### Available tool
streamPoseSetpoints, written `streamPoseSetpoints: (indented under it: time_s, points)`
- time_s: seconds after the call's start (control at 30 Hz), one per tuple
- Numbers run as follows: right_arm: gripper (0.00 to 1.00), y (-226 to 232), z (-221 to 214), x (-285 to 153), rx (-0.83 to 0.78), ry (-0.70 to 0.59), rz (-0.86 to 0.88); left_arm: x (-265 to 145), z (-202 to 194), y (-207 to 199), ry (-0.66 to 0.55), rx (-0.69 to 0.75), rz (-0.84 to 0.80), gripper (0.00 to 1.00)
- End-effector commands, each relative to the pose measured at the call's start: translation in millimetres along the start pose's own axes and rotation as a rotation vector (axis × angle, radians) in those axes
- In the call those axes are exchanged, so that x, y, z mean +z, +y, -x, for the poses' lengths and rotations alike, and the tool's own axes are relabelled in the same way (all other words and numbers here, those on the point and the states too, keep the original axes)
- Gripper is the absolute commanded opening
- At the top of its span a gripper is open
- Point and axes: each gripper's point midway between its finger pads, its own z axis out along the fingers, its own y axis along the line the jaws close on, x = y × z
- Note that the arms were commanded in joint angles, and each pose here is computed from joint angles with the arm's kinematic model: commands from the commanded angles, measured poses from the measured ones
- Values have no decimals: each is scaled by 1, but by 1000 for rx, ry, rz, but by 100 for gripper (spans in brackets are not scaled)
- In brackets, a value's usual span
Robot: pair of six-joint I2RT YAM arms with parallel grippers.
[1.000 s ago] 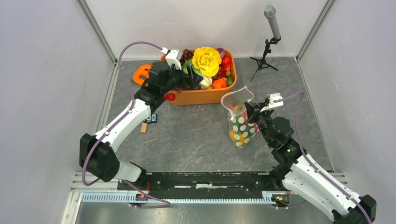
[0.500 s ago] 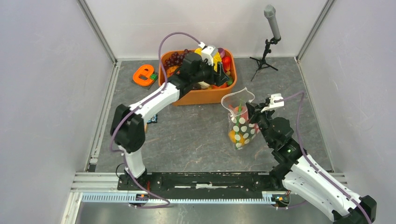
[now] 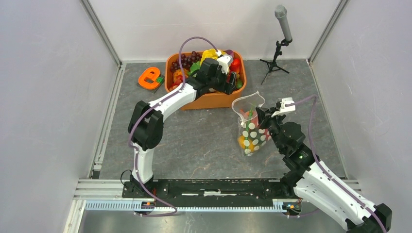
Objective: Place the food in the zip-top bag and seal the zipper
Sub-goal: Pick up the fake fruit from the bin.
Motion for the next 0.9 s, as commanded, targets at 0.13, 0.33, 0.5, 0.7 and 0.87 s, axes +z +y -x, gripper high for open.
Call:
streamPoseSetpoints:
  time_s: [0.13, 0.33, 0.5, 0.7, 0.87]
  points:
    - [1, 12, 15, 4, 37, -32, 43, 26, -30, 8, 126, 107, 25, 76]
    - [1, 11, 12, 4, 42, -25, 36, 11, -26, 6, 165, 127, 25, 71]
    - [2, 14, 8, 7, 53, -10, 44, 7, -26, -3, 201, 165, -29, 79]
    - [2, 18, 6, 9, 55, 3, 62, 14, -42, 7, 271, 179, 11, 63]
    - [1, 16, 2, 9, 62, 11, 51, 19, -45, 10, 276, 185, 32, 78]
